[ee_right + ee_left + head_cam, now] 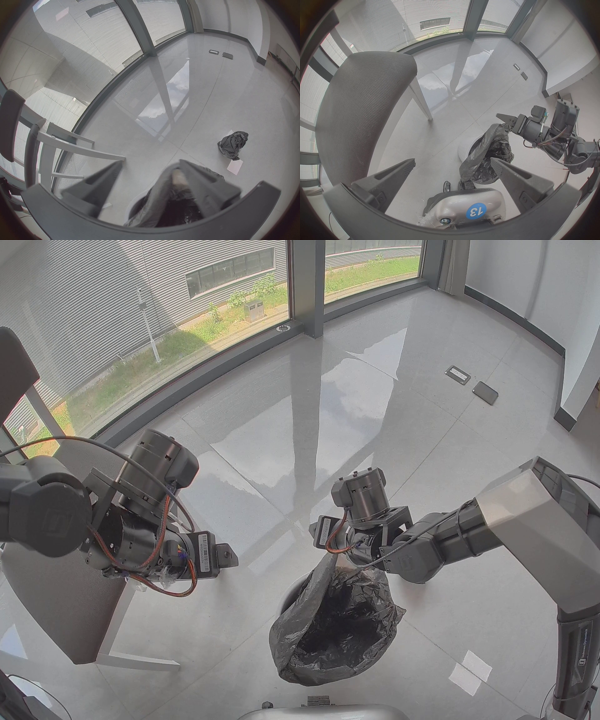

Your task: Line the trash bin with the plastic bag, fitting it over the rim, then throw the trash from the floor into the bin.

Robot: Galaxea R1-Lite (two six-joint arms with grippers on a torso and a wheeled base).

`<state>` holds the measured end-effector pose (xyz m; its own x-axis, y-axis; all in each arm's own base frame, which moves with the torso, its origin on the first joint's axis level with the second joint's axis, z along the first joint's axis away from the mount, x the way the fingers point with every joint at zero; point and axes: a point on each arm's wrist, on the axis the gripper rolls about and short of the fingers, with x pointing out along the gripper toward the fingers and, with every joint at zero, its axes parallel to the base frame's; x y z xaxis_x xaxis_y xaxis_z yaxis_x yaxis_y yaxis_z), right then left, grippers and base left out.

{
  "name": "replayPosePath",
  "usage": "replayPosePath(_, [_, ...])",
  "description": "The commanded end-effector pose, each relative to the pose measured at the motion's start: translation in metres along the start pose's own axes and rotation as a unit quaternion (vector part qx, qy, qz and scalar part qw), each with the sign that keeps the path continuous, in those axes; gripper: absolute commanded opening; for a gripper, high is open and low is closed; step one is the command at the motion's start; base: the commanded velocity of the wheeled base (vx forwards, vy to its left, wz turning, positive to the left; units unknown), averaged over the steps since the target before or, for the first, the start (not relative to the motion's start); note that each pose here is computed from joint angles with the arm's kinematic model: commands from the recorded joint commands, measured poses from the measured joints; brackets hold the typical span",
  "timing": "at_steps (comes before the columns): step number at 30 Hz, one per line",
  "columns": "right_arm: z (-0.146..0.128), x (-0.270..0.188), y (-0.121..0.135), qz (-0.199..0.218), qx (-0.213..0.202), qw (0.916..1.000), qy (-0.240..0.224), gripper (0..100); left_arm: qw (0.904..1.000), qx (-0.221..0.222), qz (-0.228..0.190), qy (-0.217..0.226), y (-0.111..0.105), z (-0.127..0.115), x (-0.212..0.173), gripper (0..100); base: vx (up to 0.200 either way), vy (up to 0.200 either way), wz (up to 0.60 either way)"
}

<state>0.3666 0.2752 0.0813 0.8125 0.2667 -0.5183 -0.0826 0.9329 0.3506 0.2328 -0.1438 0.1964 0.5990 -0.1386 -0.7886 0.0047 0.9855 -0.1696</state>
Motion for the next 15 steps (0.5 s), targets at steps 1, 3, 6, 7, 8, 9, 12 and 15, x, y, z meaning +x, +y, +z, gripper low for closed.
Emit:
replayPosePath(1, [-0.006,0.003,0.003,0.000,-0.003,1.0000,0.006,100,1.0000,0.006,-0.002,0.002,-0.002,-0.002,0.000,100,0.000,0.000,0.00])
replayPosePath(3, [-0.007,-0.002,0.002,-0.001,-0.005,0.9999,0.010,100,0.9998,0.017,-0.006,0.005,-0.006,-0.006,0.000,100,0.000,0.000,0.00])
replayPosePath(6, [-0.007,-0.016,-0.001,-0.009,-0.009,0.9998,0.012,100,0.9990,0.040,-0.015,0.016,-0.017,-0.014,0.003,100,0.000,0.000,0.00])
replayPosePath(7, [-0.007,-0.020,-0.003,-0.010,-0.012,0.9998,0.015,100,0.9987,0.045,-0.017,0.018,-0.021,-0.015,0.004,100,0.000,0.000,0.00])
replayPosePath(8, [-0.009,-0.027,-0.004,-0.011,-0.015,0.9997,0.018,100,0.9979,0.056,-0.021,0.023,-0.027,-0.018,0.006,100,0.000,0.000,0.00])
replayPosePath(9, [-0.010,-0.033,-0.006,-0.012,-0.017,0.9995,0.022,100,0.9967,0.071,-0.024,0.029,-0.032,-0.022,0.009,100,0.000,0.000,0.00])
replayPosePath(12, [-0.017,-0.050,-0.014,-0.020,-0.023,0.9989,0.036,100,0.9921,0.116,-0.031,0.037,-0.048,-0.030,0.025,100,0.000,0.000,0.00])
replayPosePath(15, [-0.020,-0.063,-0.023,-0.028,-0.027,0.9982,0.045,100,0.9874,0.150,-0.040,0.030,-0.068,-0.036,0.044,100,0.000,0.000,0.00])
